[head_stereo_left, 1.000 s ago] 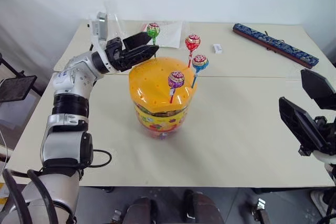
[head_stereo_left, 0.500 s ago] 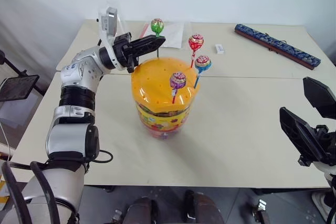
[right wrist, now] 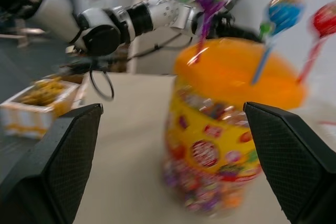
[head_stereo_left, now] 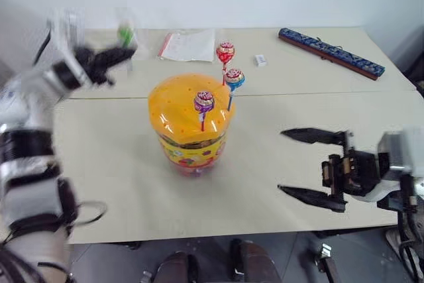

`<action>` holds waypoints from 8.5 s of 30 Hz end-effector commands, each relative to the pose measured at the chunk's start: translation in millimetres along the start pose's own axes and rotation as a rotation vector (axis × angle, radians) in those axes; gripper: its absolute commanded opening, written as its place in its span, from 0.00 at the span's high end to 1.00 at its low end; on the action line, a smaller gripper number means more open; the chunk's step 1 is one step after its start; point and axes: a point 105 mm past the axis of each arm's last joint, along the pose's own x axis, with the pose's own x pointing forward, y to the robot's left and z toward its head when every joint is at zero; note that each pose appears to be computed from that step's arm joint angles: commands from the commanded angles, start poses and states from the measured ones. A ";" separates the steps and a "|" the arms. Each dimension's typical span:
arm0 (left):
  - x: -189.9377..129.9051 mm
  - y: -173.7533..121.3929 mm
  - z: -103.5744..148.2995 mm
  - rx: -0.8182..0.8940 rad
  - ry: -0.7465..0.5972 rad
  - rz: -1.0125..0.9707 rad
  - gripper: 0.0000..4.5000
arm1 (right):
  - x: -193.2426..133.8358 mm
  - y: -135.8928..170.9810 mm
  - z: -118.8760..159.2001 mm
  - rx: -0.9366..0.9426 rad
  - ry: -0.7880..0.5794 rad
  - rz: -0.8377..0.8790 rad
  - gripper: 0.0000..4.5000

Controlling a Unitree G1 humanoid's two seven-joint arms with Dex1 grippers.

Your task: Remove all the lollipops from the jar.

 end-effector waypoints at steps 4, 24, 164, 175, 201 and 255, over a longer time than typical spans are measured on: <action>-80.5 -23.4 -84.8 -0.053 0.318 0.168 1.00 | 1.2 -9.5 -6.0 0.003 0.001 0.024 0.00; -92.2 -20.1 -108.2 -0.097 0.238 0.091 0.24 | -2.0 -23.2 5.3 -0.029 0.012 -0.107 0.00; -92.8 -124.6 -27.8 0.168 -0.297 -0.671 0.00 | -194.5 -99.5 -99.0 0.138 0.841 -0.573 0.42; -109.8 -97.8 -6.7 -0.017 -0.591 -0.452 0.00 | -41.2 -127.5 8.5 -0.012 0.093 -0.348 0.04; -102.9 -113.1 -8.2 -0.020 -0.648 -0.478 0.00 | 105.0 -122.6 24.5 0.173 -0.035 -0.050 0.64; -84.1 -59.6 -110.1 0.364 -0.012 -0.020 0.00 | -36.7 -71.6 -76.8 -0.096 0.280 -0.089 0.00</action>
